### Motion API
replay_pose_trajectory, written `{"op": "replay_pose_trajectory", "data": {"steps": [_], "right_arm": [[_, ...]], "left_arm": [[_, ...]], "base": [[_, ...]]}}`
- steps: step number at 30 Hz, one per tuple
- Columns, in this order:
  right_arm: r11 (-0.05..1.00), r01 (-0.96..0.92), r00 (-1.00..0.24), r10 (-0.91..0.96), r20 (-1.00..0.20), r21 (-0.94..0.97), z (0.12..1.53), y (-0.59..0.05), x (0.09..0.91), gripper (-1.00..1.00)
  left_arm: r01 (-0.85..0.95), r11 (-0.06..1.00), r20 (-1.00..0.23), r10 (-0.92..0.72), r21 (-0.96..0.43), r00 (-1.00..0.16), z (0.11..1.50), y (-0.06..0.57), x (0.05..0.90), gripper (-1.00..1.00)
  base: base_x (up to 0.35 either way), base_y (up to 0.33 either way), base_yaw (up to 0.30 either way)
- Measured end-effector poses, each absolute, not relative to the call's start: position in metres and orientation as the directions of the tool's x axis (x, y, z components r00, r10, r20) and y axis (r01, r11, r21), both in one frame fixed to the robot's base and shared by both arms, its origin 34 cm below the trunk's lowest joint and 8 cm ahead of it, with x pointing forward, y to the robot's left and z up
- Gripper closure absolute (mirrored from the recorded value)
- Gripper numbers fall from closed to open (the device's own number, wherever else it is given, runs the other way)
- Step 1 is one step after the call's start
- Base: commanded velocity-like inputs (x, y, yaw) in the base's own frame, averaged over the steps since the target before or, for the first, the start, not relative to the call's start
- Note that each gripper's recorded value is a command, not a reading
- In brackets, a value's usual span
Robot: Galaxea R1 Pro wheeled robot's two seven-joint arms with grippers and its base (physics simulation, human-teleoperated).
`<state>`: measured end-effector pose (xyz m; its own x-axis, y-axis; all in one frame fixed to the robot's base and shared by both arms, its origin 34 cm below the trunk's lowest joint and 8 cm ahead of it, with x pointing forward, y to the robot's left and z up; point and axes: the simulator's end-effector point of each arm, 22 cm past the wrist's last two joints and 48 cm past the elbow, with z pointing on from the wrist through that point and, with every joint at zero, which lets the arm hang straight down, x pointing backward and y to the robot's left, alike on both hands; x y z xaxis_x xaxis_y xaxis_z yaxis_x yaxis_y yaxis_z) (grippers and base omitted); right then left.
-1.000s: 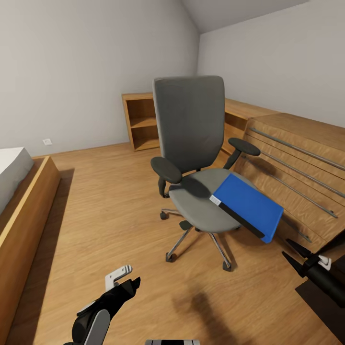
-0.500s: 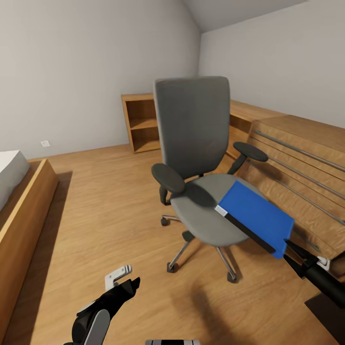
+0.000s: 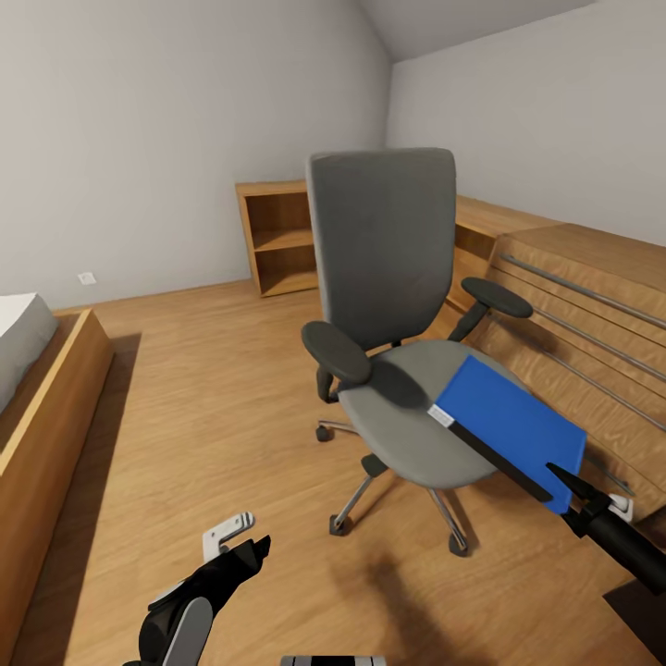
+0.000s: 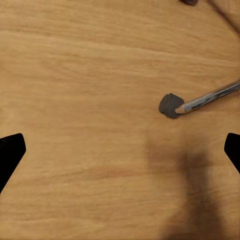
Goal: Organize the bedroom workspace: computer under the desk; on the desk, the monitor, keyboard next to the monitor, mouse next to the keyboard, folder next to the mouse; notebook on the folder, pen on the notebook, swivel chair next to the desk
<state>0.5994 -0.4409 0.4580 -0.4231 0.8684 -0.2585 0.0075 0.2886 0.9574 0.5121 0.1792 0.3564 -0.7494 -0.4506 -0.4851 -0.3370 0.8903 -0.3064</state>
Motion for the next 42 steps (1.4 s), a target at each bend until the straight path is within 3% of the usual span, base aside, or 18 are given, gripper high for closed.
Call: {"op": "replay_pose_trajectory", "data": {"steps": [16,17,42], "right_arm": [[0.29,0.008,-0.425,0.867,-0.259,0.957,0.458,-0.44,0.599,-1.0],[0.29,0.009,-0.425,0.867,-0.259,0.957,0.457,-0.44,0.599,1.0],[0.294,-0.037,-0.425,0.86,-0.281,0.955,0.482,-0.437,0.602,1.0]], "left_arm": [[-0.339,0.891,-0.477,-0.449,-0.302,-0.756,0.352,0.178,0.509,-1.0],[-0.339,0.891,-0.477,-0.449,-0.302,-0.756,0.352,0.178,0.509,-1.0],[-0.325,0.891,-0.511,-0.449,-0.316,-0.733,0.372,0.179,0.516,-1.0]], "base": [[0.004,0.005,0.0],[0.0,0.0,0.0],[0.0,0.0,0.0]]}}
